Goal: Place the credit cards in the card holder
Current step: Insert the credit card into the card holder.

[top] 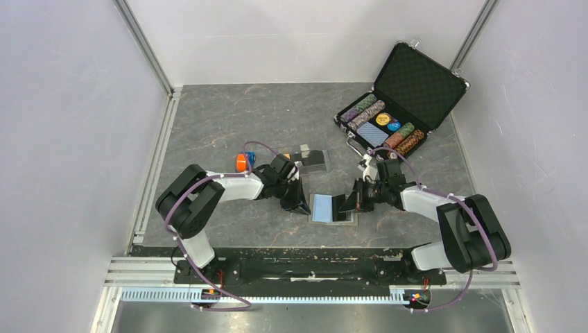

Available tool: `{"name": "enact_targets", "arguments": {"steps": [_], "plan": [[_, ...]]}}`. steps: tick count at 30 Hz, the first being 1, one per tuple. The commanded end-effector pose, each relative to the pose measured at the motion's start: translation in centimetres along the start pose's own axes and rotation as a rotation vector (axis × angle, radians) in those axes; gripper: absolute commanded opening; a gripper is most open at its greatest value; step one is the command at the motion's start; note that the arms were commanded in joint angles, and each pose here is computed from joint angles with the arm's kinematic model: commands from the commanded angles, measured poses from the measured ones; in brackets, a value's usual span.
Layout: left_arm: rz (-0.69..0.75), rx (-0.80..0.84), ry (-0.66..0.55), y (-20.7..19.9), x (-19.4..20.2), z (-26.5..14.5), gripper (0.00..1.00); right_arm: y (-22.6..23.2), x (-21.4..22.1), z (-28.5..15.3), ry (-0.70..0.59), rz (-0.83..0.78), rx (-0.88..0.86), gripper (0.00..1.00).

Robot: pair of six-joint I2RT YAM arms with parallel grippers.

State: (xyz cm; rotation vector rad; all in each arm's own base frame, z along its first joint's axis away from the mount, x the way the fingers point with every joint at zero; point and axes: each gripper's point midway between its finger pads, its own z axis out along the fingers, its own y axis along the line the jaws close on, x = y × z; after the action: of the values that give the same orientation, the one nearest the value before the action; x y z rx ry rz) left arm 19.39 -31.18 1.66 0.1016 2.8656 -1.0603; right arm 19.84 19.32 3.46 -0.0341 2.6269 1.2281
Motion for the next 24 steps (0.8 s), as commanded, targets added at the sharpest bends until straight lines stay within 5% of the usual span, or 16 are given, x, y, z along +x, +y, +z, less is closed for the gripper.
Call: {"name": "enact_targets", "arguments": {"steps": [1,24], "plan": [[-0.068,-0.035,0.063,0.9,2.0,0.5,0.12,0.2,-0.3,0.2,-0.024,0.003,-0.020,0.00],[-0.054,-0.046,0.086,0.7,2.3,0.9,0.08,0.0,0.2,1.5,0.008,0.058,-0.083,0.00]]}}
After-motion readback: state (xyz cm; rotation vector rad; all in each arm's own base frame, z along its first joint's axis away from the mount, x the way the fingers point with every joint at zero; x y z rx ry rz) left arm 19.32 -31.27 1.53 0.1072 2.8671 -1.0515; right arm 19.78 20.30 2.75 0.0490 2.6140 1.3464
